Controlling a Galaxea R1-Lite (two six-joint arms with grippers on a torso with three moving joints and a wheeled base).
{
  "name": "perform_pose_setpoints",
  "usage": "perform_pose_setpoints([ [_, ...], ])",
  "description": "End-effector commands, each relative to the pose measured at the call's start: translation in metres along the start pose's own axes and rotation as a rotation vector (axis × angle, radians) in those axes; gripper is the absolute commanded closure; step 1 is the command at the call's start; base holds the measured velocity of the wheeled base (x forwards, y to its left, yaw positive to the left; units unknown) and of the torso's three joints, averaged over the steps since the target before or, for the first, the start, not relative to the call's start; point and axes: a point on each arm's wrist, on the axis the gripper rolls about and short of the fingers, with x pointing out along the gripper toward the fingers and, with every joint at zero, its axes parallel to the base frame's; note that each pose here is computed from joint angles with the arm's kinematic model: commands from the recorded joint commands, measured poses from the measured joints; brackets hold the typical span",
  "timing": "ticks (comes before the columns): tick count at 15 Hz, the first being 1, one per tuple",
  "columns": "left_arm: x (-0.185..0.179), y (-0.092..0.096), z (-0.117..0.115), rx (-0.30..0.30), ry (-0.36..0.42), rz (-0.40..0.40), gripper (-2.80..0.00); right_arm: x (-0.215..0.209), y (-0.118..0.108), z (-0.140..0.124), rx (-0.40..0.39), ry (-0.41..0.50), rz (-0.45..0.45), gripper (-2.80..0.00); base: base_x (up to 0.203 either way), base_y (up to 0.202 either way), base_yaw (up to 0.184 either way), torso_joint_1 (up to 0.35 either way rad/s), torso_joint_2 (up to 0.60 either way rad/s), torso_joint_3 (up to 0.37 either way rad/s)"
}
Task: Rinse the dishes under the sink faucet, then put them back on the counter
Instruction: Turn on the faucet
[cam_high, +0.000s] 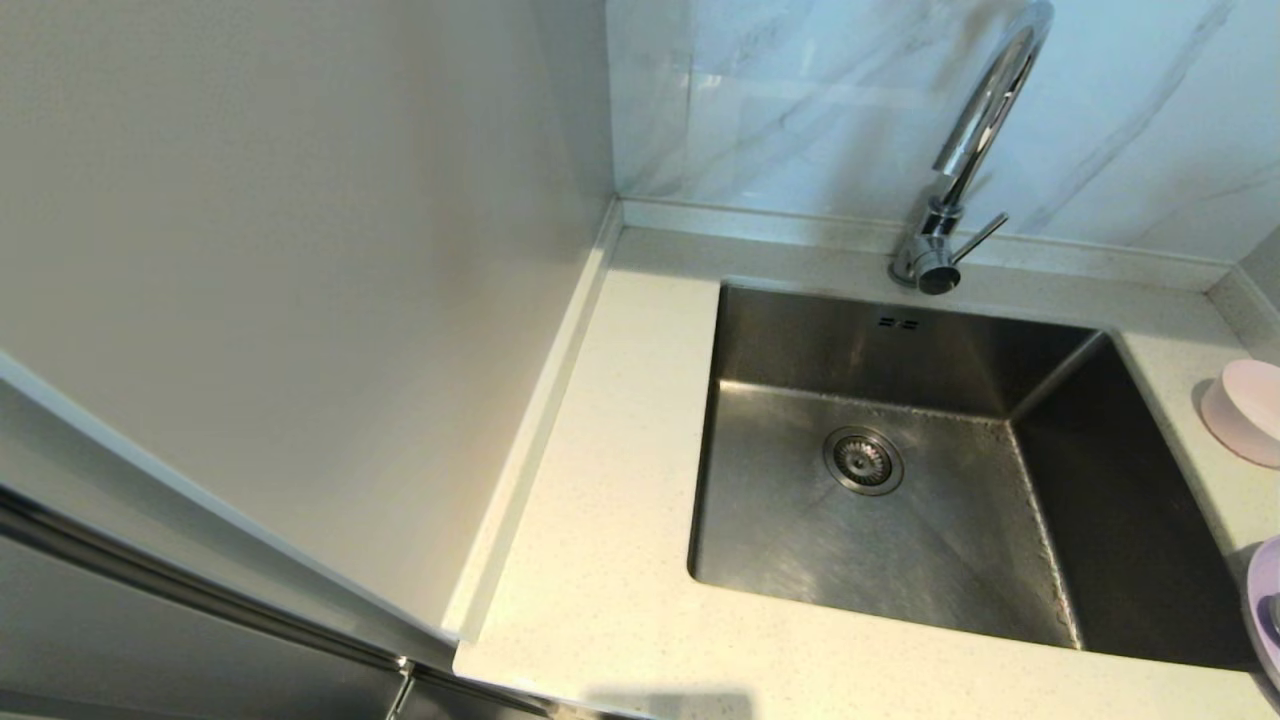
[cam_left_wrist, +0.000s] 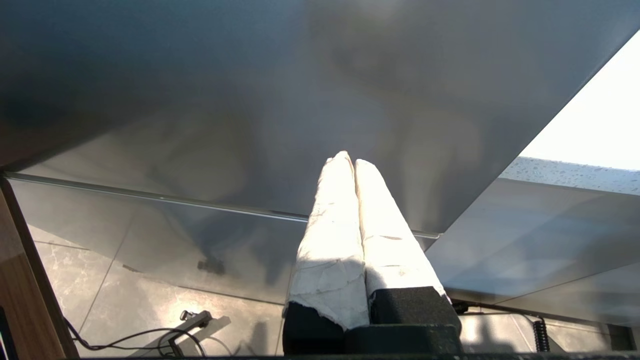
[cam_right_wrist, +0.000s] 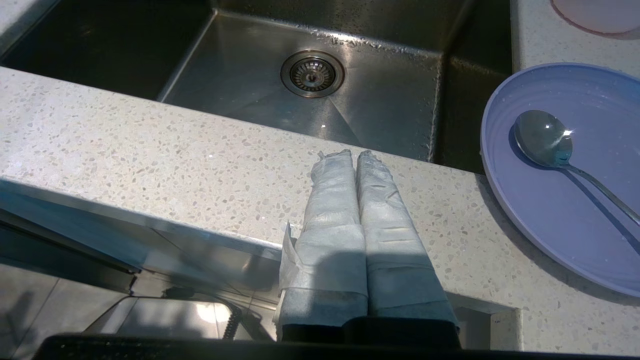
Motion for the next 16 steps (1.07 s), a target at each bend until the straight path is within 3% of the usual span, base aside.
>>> perform_pose_setpoints([
  [1, 0.0000, 0.0000, 0.0000, 0.000, 0.000, 0.000, 0.00, 0.0007, 0.0000, -0.0021, 0.000, 0.009, -0.001, 0.00, 0.000, 0.000, 0.000, 0.000, 0.00, 0.000],
  [16, 0.0000, 0.0000, 0.0000, 0.000, 0.000, -0.001, 0.00, 0.0007, 0.0000, -0.0021, 0.000, 0.009, 0.000, 0.00, 0.000, 0.000, 0.000, 0.000, 0.00, 0.000],
])
